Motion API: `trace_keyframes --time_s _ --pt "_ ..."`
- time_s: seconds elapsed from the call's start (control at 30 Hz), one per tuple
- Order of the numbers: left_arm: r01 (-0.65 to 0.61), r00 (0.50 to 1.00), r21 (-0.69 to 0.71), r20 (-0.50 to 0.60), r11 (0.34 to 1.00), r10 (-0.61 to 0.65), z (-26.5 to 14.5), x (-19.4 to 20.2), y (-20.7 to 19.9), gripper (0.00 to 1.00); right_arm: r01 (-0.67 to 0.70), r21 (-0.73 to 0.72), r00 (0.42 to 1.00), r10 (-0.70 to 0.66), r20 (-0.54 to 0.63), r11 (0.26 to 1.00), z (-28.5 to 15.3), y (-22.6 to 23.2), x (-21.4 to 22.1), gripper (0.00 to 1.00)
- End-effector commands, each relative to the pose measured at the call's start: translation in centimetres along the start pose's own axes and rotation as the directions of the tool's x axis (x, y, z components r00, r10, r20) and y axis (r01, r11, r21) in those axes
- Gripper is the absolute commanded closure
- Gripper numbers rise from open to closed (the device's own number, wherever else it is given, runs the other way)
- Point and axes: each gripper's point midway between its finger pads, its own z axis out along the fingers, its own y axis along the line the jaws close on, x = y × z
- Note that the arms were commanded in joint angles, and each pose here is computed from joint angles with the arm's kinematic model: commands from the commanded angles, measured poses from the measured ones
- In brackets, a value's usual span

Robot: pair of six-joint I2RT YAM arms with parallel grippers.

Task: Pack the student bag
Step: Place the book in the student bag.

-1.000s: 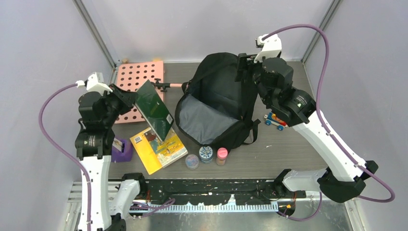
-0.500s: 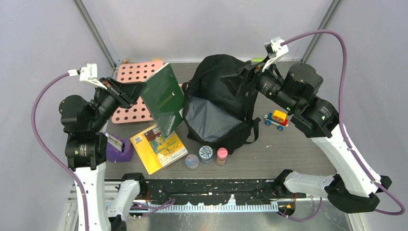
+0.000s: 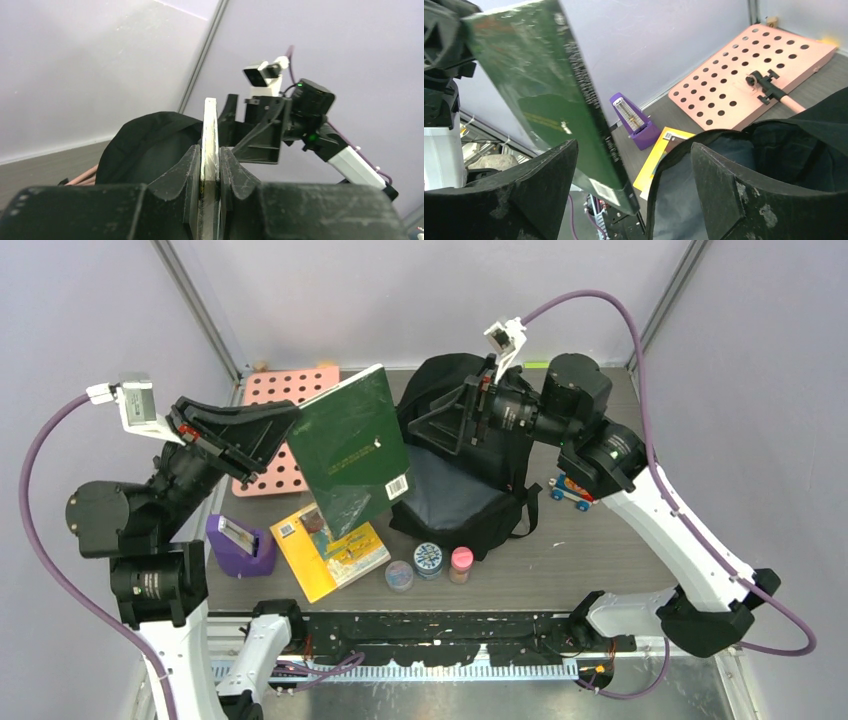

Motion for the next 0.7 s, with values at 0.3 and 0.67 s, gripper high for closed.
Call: trace_keyframes --time_s 0.3,0.67 --pt "-0.083 0.990 0.138 0.122 0.987 0.066 -0.7 -3.5 -4.9 1.00 0.032 -0.222 0.999 -0.034 -0.003 0.975 1.5 4.3 -0.1 0.11" --pt "-0.052 0.991 0.172 0.134 0.984 0.028 -0.3 -3.4 -4.7 1.00 0.022 -0.358 0.999 -0.036 -0.033 0.933 3.3 7.2 0.9 0.19"
